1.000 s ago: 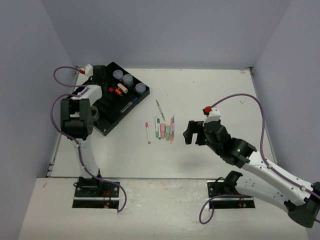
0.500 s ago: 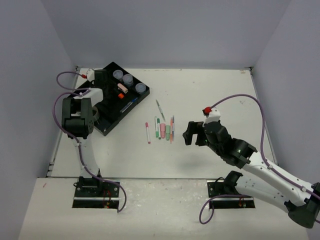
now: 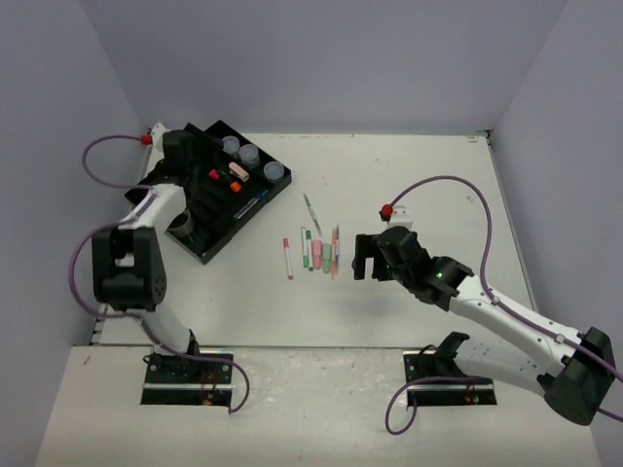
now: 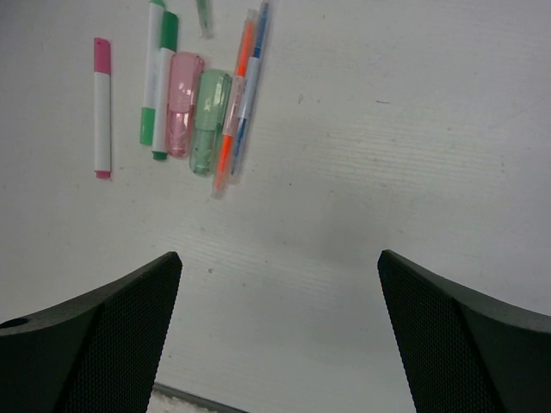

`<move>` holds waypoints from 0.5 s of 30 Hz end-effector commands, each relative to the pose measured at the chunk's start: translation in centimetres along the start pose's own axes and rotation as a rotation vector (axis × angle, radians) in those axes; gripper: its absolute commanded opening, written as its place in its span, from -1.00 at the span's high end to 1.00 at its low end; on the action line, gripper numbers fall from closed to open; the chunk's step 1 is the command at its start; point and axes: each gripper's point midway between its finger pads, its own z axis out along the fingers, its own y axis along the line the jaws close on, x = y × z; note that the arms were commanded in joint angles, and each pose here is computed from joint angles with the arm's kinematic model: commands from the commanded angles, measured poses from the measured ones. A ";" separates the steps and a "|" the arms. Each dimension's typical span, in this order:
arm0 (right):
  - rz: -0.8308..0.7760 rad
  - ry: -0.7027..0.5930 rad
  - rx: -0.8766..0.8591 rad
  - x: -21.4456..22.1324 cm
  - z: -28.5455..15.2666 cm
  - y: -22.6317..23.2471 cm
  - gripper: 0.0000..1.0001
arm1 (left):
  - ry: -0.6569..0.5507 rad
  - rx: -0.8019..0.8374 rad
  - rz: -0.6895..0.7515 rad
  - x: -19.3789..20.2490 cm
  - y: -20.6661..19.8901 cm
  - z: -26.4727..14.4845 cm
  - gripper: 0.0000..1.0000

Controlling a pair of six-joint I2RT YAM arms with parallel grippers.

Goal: Sort the stationery into containers
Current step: Place the stationery in the storage box, then pick up the pen from the center of the board.

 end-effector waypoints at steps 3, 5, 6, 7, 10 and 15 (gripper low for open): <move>0.068 0.017 -0.002 -2.8 2.9 2.9 -0.75 | -0.094 0.239 0.094 0.0 -3.5 -13.0 -1.00; 0.065 0.050 0.021 -2.5 4.4 3.0 -0.45 | -0.081 0.229 0.133 1.7 -1.0 -15.4 -1.00; 0.065 0.056 0.028 -2.6 4.9 3.1 -0.31 | -0.082 0.237 0.150 1.9 -0.5 -16.6 -1.00; 0.068 0.054 0.030 -3.1 5.2 3.3 -0.18 | -0.057 0.220 0.176 2.7 0.6 -17.1 -1.00; 0.059 0.077 0.067 -3.1 7.2 3.3 0.05 | 0.010 0.204 0.240 4.2 2.2 -19.2 -1.00; 0.066 0.118 0.102 -2.9 10.1 3.3 0.12 | 0.115 0.311 0.358 5.8 1.2 -22.5 -1.00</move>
